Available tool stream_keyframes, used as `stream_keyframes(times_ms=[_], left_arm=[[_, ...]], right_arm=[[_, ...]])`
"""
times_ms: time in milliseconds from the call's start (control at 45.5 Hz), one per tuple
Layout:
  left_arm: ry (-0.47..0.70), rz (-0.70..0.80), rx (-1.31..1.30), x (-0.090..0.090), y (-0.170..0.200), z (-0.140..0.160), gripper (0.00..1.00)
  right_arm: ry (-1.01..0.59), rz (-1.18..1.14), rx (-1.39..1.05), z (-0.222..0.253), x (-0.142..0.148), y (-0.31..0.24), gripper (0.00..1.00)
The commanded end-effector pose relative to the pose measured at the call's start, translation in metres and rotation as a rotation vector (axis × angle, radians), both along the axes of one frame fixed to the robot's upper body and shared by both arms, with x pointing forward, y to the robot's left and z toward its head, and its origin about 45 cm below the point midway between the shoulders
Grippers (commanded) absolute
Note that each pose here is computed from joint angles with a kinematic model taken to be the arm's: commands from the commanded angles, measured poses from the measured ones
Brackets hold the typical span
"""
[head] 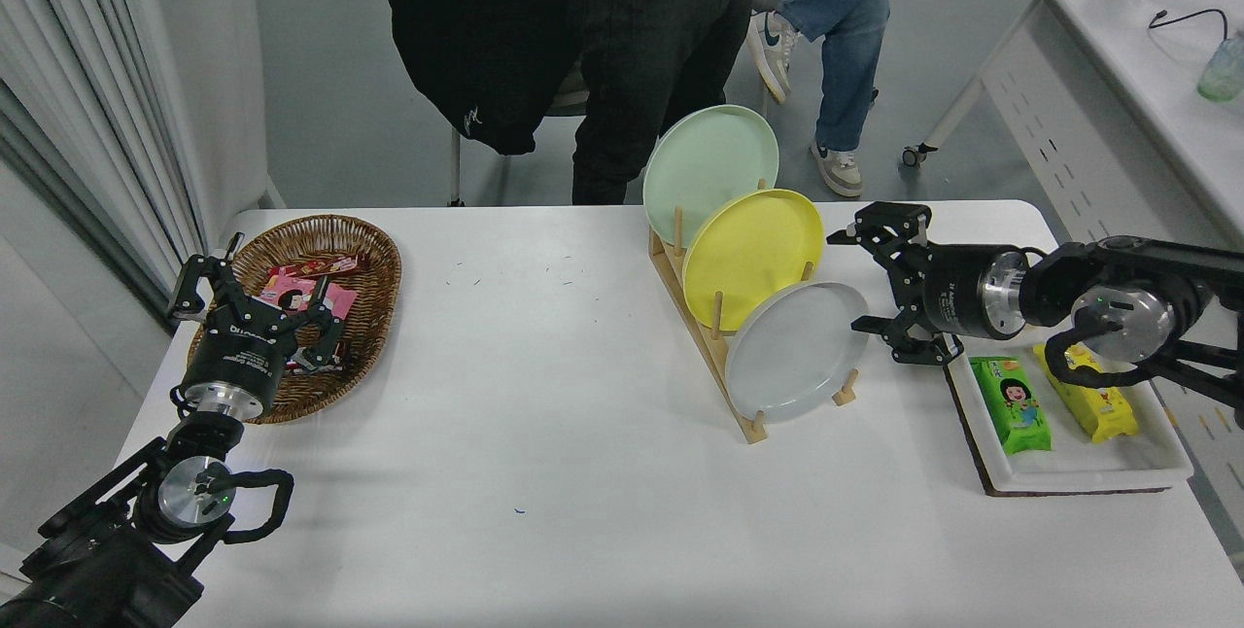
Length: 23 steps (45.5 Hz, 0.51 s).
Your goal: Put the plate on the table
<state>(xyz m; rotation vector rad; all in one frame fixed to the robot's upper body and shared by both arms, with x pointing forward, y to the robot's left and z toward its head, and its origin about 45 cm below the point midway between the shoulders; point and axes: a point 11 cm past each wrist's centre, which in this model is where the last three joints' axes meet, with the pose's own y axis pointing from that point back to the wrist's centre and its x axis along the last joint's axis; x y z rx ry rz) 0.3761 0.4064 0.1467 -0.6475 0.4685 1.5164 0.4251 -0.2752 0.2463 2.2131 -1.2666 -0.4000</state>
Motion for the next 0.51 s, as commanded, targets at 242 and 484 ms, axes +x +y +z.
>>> stream_keyframes(times_ms=[242, 484], left_arm=[[0.0, 0.0, 0.0, 0.0, 0.0, 0.0, 0.98], [0.0, 0.0, 0.0, 0.0, 0.0, 0.0, 0.98]], right_arm=[[0.046, 0.035, 0.066, -0.013, 0.003, 0.019, 0.99], [0.079, -0.019, 0.111, -0.021, 0.002, 0.017, 0.99]])
